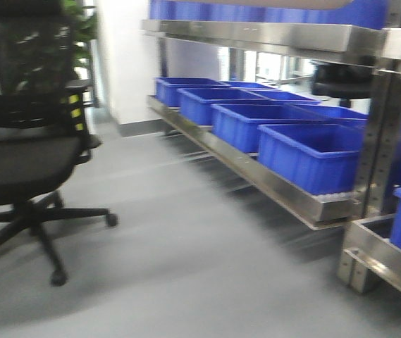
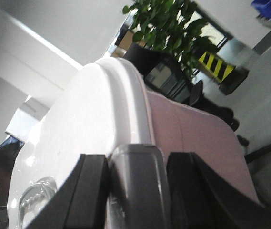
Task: Grab white bin and place on right shelf
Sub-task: 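Carry the bin with both grippers up to the steel shelf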
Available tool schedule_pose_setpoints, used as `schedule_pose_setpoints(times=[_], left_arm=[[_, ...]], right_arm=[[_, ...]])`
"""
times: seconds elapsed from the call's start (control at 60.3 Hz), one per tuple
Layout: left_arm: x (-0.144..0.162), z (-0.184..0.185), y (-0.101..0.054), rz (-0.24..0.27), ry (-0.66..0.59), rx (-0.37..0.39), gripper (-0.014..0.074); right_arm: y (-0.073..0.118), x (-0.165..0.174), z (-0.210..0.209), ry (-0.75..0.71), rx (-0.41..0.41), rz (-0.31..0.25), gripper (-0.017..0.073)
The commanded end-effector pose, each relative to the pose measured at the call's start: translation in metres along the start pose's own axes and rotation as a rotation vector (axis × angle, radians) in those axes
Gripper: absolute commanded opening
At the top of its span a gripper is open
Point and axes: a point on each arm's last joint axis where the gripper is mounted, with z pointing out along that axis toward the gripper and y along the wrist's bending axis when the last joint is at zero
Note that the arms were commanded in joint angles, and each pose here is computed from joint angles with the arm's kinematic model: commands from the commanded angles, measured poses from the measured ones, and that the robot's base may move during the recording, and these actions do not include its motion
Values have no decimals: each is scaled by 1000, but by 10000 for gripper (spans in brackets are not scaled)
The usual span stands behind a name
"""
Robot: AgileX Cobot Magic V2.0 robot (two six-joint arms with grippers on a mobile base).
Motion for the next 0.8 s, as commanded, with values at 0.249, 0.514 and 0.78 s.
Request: schedule_pose_setpoints(times=[0.249, 0.514, 0.78], left_arm=[[17, -1, -68, 63, 174, 348, -125], [17, -1, -68, 63, 174, 348, -125], [17, -1, -68, 63, 174, 348, -125]], right_arm=[[46, 12, -4, 110, -248, -24, 91], [46, 12, -4, 110, -248, -24, 91], [46, 12, -4, 110, -248, -24, 91]])
